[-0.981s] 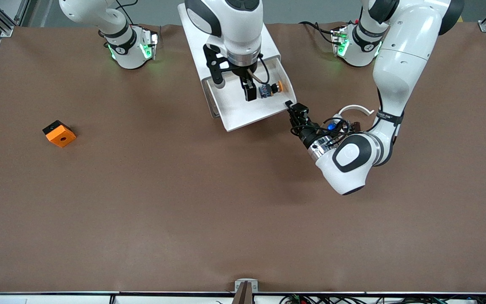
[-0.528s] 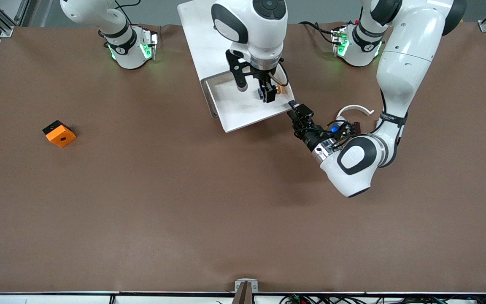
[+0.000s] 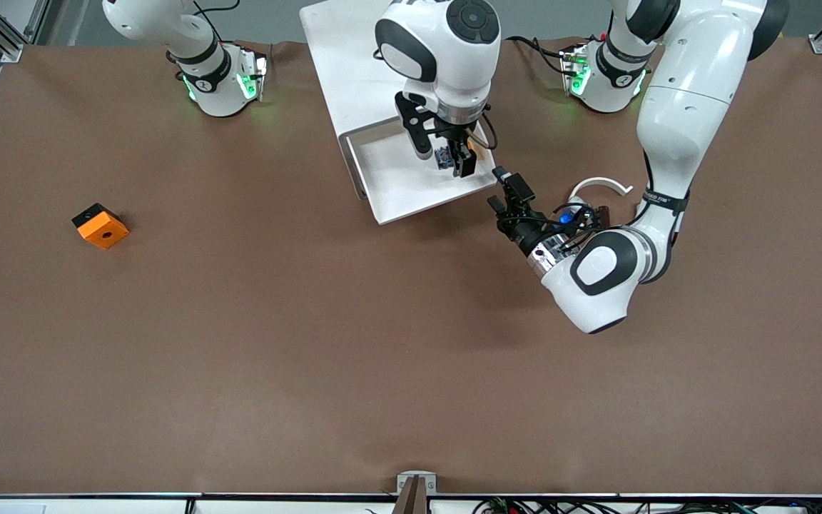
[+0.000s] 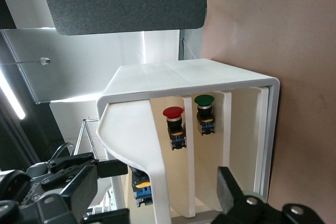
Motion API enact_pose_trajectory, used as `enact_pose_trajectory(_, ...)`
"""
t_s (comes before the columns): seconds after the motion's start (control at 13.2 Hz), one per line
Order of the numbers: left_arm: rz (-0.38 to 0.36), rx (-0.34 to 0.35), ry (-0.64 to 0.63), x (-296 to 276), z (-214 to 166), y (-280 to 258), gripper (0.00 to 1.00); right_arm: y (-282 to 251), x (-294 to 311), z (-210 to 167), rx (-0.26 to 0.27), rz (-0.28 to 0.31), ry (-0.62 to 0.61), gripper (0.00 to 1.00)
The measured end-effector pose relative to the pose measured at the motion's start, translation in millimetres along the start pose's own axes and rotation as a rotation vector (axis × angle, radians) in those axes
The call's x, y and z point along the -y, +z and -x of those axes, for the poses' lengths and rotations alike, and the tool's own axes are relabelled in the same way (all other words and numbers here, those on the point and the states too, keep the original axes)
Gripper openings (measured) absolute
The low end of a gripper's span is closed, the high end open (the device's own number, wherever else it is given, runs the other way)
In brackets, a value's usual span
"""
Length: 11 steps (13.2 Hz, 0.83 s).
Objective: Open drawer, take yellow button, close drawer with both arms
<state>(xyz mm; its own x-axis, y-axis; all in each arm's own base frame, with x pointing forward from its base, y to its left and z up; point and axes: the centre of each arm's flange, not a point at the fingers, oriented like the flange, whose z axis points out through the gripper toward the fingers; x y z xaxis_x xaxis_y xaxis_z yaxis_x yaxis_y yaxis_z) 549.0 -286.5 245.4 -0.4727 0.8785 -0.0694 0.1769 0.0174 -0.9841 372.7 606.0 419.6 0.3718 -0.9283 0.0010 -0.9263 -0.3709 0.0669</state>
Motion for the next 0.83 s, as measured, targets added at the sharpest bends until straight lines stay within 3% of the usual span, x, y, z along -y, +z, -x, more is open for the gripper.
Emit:
enact_pose_trajectory(0.6, 0.021, 0.007, 0.056, 21.0, -2.0, -21.2, 1.00, 18.7, -1.6, 7.5, -0.036, 0.006, -0.058, 1.00)
enact_pose_trajectory(0.75, 0.054, -0.019, 0.112, 33.9, -2.6, -24.6, 1.00, 18.1, -1.9, 8.1, -0.035, 0.005, -0.070, 0.96)
enact_pose_trajectory(0.83, 0.077, -0.037, 0.152, 42.2, -3.3, -26.7, 1.00, 17.5, -1.8, 8.3, -0.035, 0.004, -0.073, 0.89)
